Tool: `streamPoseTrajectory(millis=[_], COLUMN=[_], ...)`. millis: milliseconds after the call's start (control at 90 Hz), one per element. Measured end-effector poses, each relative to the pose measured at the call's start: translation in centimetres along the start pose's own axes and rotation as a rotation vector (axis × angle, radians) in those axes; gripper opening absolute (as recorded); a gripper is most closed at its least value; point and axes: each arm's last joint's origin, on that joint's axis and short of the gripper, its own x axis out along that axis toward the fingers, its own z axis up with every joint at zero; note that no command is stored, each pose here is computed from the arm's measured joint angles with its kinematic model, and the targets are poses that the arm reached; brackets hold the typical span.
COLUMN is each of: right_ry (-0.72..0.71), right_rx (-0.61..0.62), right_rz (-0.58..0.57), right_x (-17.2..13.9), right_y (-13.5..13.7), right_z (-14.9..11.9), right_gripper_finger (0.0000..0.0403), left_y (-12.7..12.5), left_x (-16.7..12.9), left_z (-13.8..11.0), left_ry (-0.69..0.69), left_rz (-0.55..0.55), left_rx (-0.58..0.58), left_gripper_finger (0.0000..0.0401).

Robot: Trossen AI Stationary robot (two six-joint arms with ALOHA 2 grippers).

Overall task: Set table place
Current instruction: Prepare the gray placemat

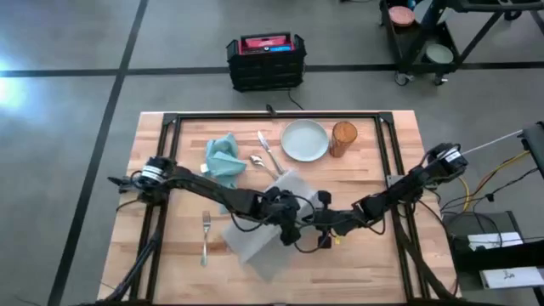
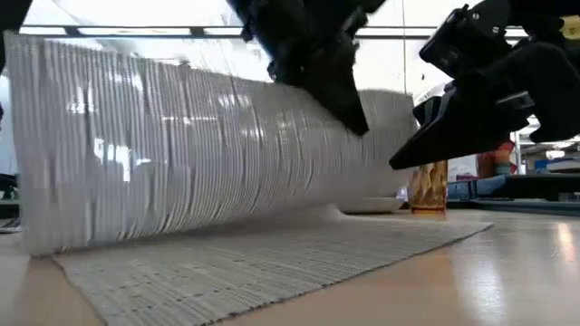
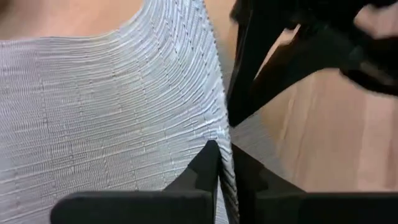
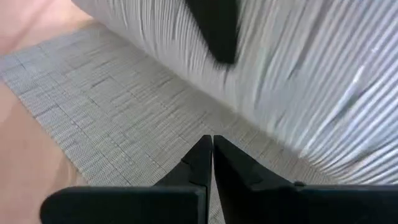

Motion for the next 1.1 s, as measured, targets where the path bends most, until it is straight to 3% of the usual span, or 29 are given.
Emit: streamPoseTrajectory(millis=[233, 344, 500, 622, 1100], right_ry=[-0.006, -0.005, 0.127, 0.181, 0.452], right_rx=[0.023, 0.060, 0.068, 0.145, 0.219], right_rz=[0.148, 0.156, 0.178, 0.206, 0.163], right_x=[0.5, 1.2, 2.6, 2.8, -2.2], right_y=[0.6, 0.9, 1.3, 1.7, 1.0], right_z=[-0.1, -0.7, -2.8, -2.9, -2.6], right_gripper_finger=[0.0002, 0.0002, 0.0002, 0.0002, 0.0002], left_y=[0.3, 0.6, 1.1, 1.4, 3.1], left_x=[-1.8, -2.4, -2.6, -2.8, -8.1], left_z=[0.7, 0.7, 0.5, 0.1, -0.2], left_ry=[-0.027, -0.023, 0.010, 0.055, 0.169], left_rz=[0.026, 0.060, 0.095, 0.127, 0.218], left_rx=[0.007, 0.013, 0.028, 0.043, 0.002], left_gripper_finger=[0.0000, 0.0000, 0.0000, 0.0000, 0.0000])
